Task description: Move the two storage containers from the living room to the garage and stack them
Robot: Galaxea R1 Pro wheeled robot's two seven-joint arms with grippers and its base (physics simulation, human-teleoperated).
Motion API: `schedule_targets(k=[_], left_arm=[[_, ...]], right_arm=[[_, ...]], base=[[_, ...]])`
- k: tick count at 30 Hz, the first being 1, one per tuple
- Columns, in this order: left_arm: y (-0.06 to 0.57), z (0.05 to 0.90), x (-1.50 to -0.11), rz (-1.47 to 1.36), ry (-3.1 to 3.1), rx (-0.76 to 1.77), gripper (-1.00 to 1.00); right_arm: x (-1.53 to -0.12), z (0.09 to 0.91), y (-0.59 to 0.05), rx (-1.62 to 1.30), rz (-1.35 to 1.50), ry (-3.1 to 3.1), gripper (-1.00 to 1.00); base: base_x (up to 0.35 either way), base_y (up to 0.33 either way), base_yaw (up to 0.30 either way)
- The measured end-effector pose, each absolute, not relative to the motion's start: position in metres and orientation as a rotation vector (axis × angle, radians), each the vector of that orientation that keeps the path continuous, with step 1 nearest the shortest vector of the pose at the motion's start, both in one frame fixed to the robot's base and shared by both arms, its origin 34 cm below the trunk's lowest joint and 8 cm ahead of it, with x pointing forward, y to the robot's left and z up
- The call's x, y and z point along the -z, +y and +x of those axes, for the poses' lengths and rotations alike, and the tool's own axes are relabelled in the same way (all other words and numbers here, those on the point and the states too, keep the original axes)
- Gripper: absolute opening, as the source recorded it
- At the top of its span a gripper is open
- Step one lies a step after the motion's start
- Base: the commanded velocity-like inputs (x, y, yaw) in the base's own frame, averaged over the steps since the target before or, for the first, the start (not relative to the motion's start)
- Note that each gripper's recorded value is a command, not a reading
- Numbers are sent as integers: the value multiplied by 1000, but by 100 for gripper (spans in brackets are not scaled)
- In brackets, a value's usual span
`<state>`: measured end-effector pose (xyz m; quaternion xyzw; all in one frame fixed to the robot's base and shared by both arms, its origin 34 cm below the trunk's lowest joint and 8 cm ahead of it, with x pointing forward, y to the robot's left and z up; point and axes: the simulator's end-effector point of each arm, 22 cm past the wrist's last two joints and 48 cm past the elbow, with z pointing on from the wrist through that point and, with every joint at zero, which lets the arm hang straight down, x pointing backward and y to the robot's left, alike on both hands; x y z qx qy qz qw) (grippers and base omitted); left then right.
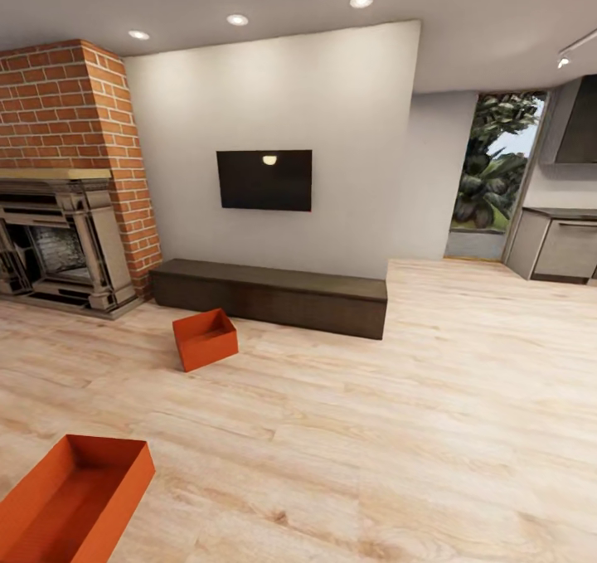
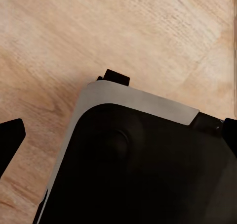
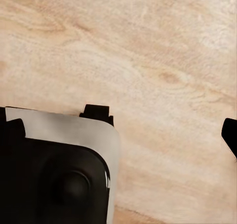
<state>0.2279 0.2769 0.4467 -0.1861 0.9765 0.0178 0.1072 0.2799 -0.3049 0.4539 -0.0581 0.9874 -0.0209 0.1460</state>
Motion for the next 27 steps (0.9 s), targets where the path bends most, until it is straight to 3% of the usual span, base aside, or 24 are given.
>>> schedule_targets(k=[11,27], left_arm=[[276,228,-447,-543,2876,-51,100],[276,228,-447,-544,2876,-51,100]], right_arm=[[-454,281,-306,62,-170,2841,100],[-454,281,-308,66,-174,2839,100]], base=[[321,-11,165],[281,-154,269]])
